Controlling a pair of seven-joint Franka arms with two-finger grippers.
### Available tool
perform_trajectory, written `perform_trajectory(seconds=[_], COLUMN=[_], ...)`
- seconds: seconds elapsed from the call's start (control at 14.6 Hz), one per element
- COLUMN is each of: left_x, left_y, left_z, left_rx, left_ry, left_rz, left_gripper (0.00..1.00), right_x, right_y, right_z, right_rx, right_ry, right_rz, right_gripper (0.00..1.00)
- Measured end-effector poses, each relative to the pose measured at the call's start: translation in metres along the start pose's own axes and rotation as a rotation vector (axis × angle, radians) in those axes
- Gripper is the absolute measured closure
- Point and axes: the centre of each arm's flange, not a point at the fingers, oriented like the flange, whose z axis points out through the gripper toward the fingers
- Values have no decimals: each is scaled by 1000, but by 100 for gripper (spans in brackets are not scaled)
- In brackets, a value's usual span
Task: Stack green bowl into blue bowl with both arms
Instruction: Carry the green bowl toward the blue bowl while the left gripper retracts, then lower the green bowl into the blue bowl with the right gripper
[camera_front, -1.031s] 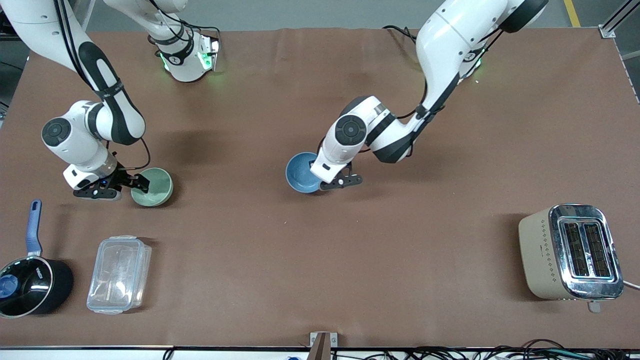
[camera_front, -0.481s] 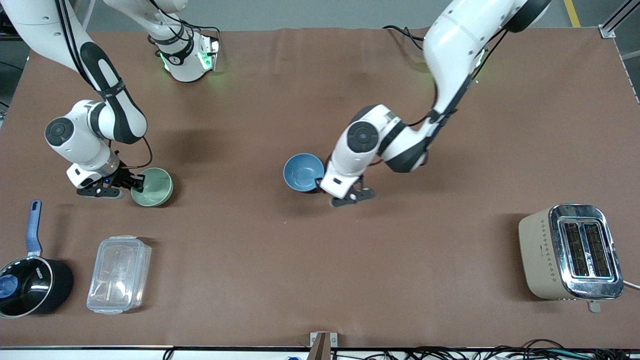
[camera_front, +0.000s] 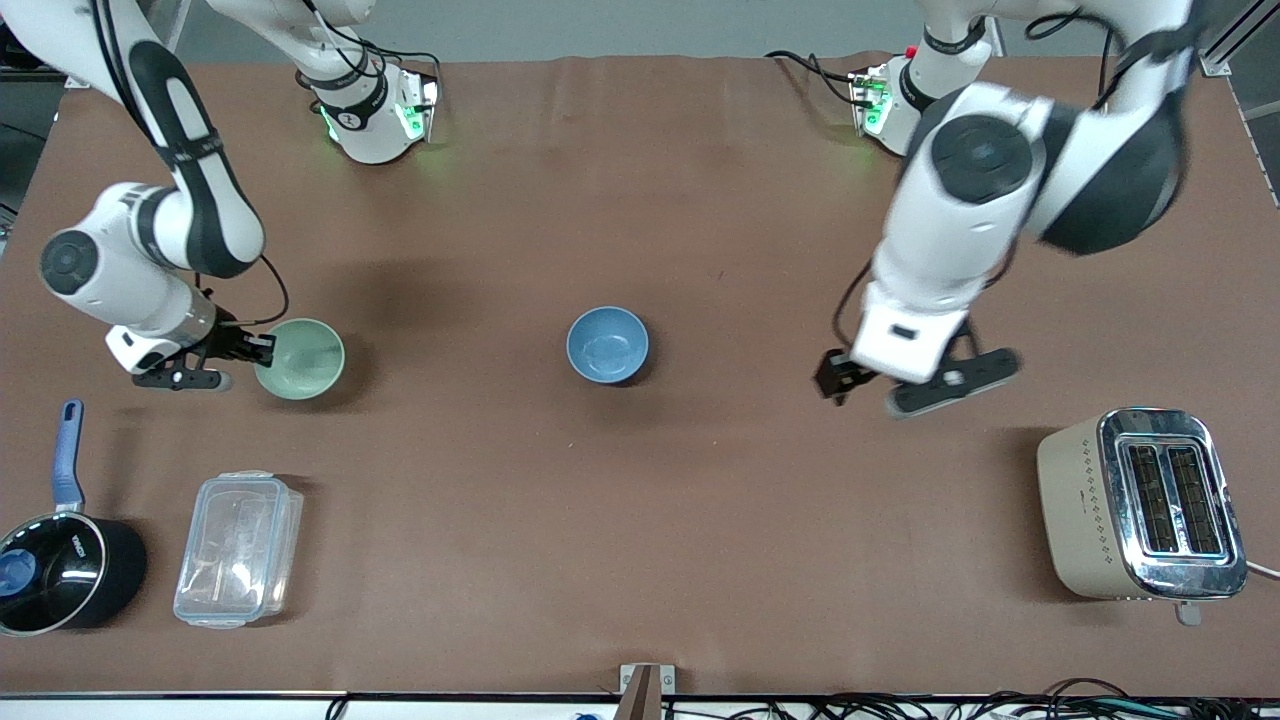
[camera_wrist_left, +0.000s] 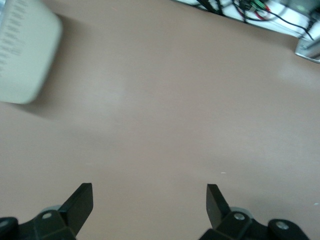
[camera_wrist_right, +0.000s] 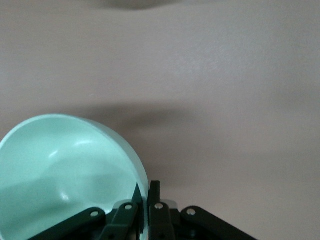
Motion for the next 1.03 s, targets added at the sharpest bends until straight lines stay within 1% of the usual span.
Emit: perform_trajectory(seconds=[0.14, 0.21, 0.27, 0.34, 0.48, 0.62, 0.69, 0.82, 1.03], left_x=[13, 17, 21, 25, 30, 31, 30, 24, 10], left_y=[-36, -53, -69, -87, -120, -153, -169, -199, -219], left_z=[-27, -39, -51, -63, -85, -101, -108, -114, -112], left_rx=[14, 25, 21, 2, -18, -14, -27, -59, -66], left_ry=[1, 0, -7, -14, -30, -56, -80, -130, -156], left_rz=[54, 90, 122, 148, 200, 252, 265, 273, 307], left_gripper=[0, 0, 0, 0, 0, 0, 0, 0, 0], right_x=[3, 3, 2, 1, -4, -15, -22, -37, -58], right_y=[-34, -58, -83, -108, -164, -228, -259, -313, -378], right_z=[-48, -69, -85, -96, -107, -113, -116, -119, -102], right_rx=[51, 61, 62, 59, 51, 46, 50, 73, 105], right_ry=[-41, -53, -58, -58, -51, -34, -15, 30, 72], right_rz=[35, 57, 80, 104, 159, 214, 241, 281, 327], right_gripper=[95, 95, 95, 95, 95, 95, 95, 95, 95])
